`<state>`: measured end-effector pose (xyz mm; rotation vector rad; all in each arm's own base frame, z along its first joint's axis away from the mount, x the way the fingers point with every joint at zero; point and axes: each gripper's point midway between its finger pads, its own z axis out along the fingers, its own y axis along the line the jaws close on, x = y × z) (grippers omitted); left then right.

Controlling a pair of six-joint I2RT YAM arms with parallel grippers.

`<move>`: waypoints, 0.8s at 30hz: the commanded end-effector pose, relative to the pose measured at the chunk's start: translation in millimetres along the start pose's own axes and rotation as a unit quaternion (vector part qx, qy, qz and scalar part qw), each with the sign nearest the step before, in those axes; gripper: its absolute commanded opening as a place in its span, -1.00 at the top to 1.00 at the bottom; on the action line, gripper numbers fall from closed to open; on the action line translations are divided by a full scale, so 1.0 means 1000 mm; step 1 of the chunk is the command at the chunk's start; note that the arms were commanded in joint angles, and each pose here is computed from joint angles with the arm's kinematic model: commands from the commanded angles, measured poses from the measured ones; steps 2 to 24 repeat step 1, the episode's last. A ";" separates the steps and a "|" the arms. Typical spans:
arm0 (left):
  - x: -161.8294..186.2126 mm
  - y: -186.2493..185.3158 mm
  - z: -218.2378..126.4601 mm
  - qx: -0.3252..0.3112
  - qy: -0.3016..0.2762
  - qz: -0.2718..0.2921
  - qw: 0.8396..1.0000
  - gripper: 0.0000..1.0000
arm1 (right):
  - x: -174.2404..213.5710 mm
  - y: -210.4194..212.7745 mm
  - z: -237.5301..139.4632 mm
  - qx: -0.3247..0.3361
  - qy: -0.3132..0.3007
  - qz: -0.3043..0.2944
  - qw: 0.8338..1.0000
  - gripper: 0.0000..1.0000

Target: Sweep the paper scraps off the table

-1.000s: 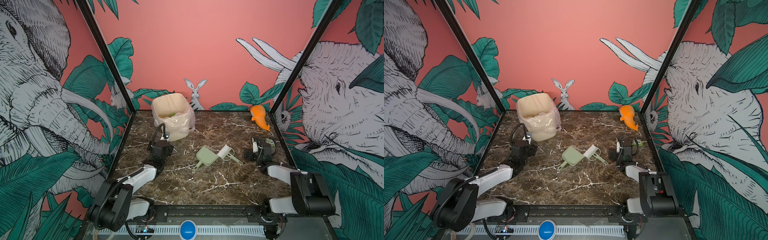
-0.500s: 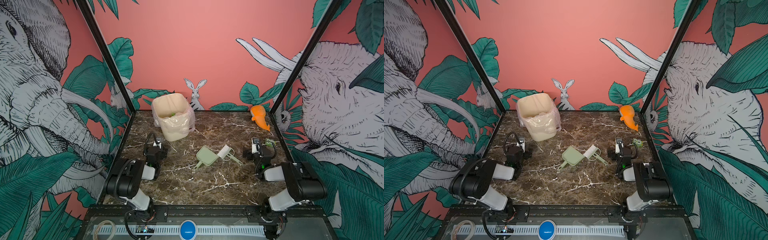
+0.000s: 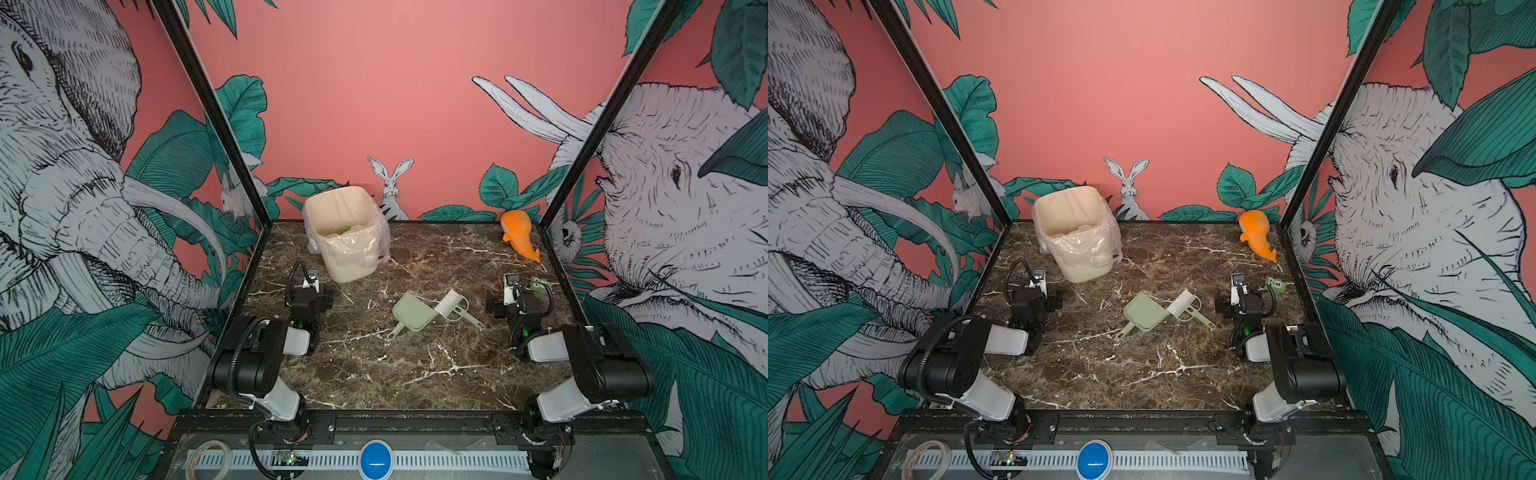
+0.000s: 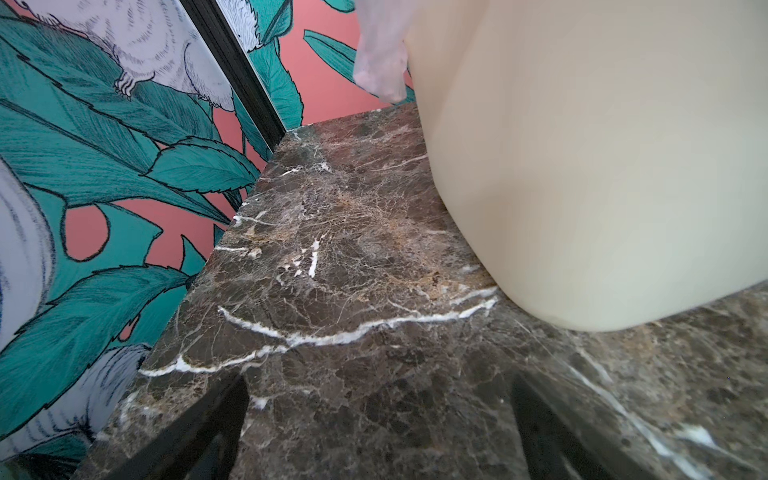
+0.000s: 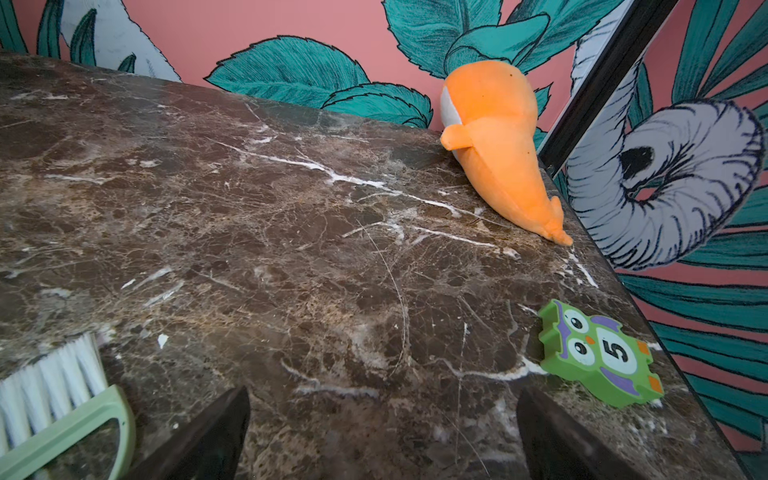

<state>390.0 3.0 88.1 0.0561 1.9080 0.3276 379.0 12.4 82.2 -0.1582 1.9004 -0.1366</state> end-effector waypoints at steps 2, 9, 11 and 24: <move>-0.012 0.005 0.001 -0.002 -0.011 -0.017 1.000 -0.99 | -0.018 -0.004 -0.001 0.013 -0.034 0.004 0.999 -0.98; -0.012 0.005 0.001 -0.002 -0.011 -0.017 1.000 -0.99 | -0.018 -0.004 -0.001 0.013 -0.034 0.004 0.999 -0.98; -0.012 0.005 0.001 -0.002 -0.011 -0.017 1.000 -0.99 | -0.018 -0.004 -0.001 0.013 -0.034 0.004 0.999 -0.98; -0.012 0.005 0.001 -0.002 -0.011 -0.017 1.000 -0.99 | -0.018 -0.004 -0.001 0.013 -0.034 0.004 0.999 -0.98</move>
